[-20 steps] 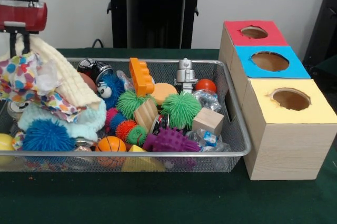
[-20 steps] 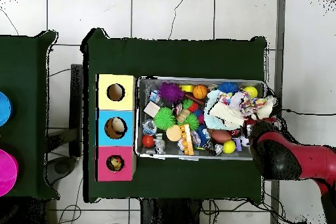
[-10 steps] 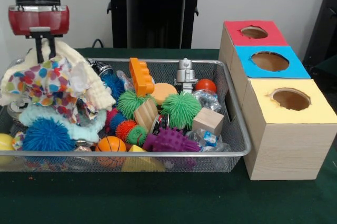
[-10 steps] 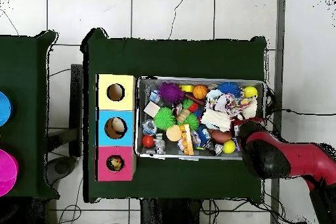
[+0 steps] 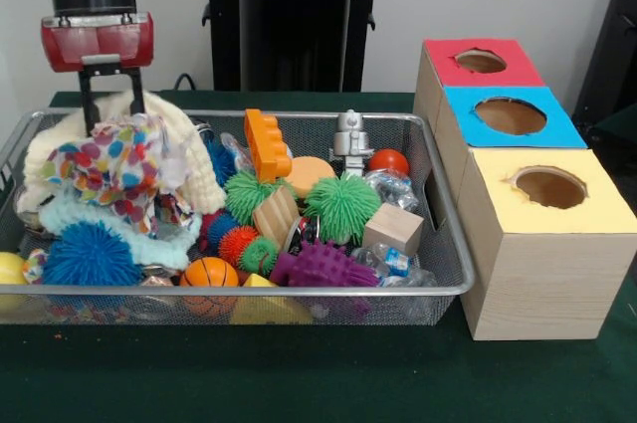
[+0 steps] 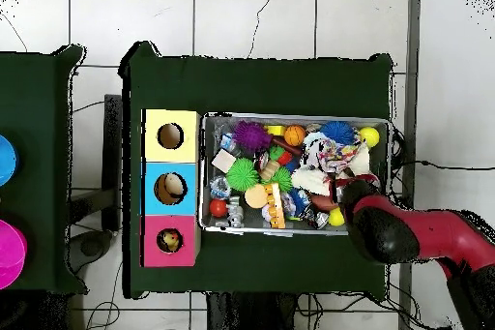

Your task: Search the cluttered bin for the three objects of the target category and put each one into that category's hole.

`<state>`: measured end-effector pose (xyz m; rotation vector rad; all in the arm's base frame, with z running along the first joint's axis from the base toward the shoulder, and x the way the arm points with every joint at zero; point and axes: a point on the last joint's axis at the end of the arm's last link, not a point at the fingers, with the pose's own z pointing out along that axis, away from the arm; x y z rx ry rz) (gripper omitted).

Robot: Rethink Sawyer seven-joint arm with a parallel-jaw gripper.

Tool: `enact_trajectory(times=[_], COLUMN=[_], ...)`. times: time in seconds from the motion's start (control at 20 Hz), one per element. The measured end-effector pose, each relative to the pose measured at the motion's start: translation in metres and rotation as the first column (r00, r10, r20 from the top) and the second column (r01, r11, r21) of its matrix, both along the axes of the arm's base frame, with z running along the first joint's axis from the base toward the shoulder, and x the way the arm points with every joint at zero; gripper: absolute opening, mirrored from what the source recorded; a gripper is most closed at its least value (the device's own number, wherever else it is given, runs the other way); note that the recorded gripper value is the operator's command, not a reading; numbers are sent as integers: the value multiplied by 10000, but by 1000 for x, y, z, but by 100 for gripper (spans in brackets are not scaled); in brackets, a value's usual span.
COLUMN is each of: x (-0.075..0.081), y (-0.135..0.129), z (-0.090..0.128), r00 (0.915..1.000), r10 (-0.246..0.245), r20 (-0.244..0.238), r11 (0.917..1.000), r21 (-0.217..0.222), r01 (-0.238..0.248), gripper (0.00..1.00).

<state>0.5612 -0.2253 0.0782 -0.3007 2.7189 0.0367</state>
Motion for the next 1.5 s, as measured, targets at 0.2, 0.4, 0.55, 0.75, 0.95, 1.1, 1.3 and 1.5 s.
enact_trajectory(times=[0.2, 0.4, 0.55, 0.75, 0.95, 1.1, 1.3, 1.5], x=[0, 2, 4, 5, 10, 14, 18, 12], y=[2, 1, -1, -5, 0, 8, 28, 51], z=[-1, 2, 4, 8, 20, 26, 33, 34], r00=[9999, 9999, 9998, 9992, 9951, 9934, 9937, 9946], r10=[-82, -130, -180, -393, -803, -858, -723, -335], r20=[-113, -60, 14, -94, -571, -759, -853, -983], r11=[9999, 9996, 9994, 9980, 9897, 9843, 9773, 9746], r21=[143, 235, 299, 491, 1143, 1481, 1931, 2172], r01=[84, 132, 180, 397, 865, 964, 877, 543], gripper=[100, 100, 100, 100, 100, 100, 100, 100])
